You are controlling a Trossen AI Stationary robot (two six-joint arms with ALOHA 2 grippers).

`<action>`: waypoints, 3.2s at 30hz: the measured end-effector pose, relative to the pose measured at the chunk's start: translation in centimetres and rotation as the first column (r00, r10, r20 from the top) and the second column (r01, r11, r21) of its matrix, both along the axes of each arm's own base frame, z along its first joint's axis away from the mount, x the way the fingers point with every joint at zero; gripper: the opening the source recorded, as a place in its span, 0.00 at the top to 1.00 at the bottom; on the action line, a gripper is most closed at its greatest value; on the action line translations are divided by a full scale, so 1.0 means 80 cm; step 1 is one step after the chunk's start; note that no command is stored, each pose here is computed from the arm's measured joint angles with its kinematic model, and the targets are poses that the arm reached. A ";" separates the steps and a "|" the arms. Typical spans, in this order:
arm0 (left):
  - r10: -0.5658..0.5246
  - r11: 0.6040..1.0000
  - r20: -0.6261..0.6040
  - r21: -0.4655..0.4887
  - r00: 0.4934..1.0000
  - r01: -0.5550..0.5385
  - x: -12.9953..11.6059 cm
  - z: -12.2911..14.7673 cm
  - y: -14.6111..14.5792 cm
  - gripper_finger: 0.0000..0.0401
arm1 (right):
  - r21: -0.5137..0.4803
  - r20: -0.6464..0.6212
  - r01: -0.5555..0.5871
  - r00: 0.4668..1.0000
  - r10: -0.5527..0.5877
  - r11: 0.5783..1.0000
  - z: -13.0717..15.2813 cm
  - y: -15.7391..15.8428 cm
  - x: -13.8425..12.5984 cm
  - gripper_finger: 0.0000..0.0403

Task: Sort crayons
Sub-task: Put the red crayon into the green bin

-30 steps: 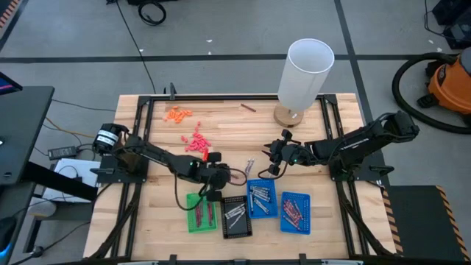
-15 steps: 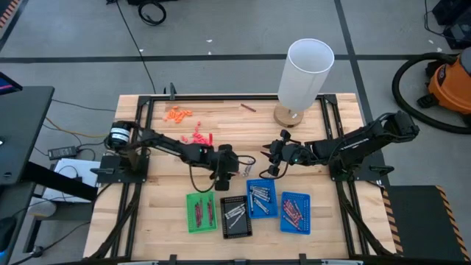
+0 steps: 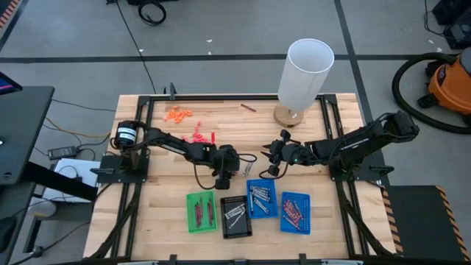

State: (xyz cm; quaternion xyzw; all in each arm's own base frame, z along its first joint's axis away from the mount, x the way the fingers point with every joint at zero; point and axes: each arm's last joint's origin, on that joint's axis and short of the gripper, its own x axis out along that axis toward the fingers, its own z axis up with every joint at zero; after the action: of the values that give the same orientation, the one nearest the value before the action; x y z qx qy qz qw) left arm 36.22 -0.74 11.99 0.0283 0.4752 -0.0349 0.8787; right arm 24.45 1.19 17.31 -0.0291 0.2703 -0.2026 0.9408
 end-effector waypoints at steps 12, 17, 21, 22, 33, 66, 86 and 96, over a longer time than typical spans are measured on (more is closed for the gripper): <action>0.003 1.000 -0.016 -0.008 1.000 -0.003 -0.002 -0.002 -0.001 0.63 | -0.001 -0.009 0.000 1.000 0.000 1.000 -0.001 0.000 -0.001 0.70; 0.000 1.000 -0.021 -0.008 1.000 0.000 -0.002 -0.003 -0.001 0.66 | -0.001 -0.010 0.000 1.000 0.000 1.000 -0.001 0.000 -0.001 0.70; -0.005 1.000 -0.026 -0.012 1.000 0.004 -0.003 -0.003 -0.001 0.74 | -0.001 -0.010 0.000 1.000 0.000 1.000 -0.001 0.000 -0.001 0.70; -0.005 1.000 -0.028 -0.013 1.000 0.005 -0.003 -0.004 -0.001 0.77 | -0.001 -0.010 0.000 1.000 0.000 1.000 -0.001 0.000 -0.001 0.70; -0.012 1.000 -0.019 -0.003 1.000 0.012 -0.005 0.005 -0.005 0.97 | 0.002 -0.009 0.002 1.000 -0.002 1.000 -0.001 0.000 -0.001 0.70; -0.539 0.842 0.032 0.026 0.842 0.539 -0.099 0.107 -0.177 0.97 | 0.004 -0.005 0.012 1.000 -0.012 1.000 -0.001 0.000 -0.001 0.70; -0.567 0.814 -0.123 0.069 0.814 0.577 -0.106 0.082 -0.180 0.81 | 0.010 -0.004 0.008 1.000 -0.008 1.000 -0.001 0.000 -0.001 0.70; -0.565 0.815 -0.124 0.074 0.816 0.575 -0.106 0.082 -0.180 0.78 | 0.010 -0.004 0.008 1.000 -0.008 1.000 -0.001 0.000 -0.001 0.70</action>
State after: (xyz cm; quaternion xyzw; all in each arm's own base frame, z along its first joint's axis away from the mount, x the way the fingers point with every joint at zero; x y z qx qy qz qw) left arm 27.73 -15.14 18.52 0.2150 0.4878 -0.2723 0.8010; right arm 24.39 1.18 17.23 -0.0237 0.2734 -0.2050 0.9395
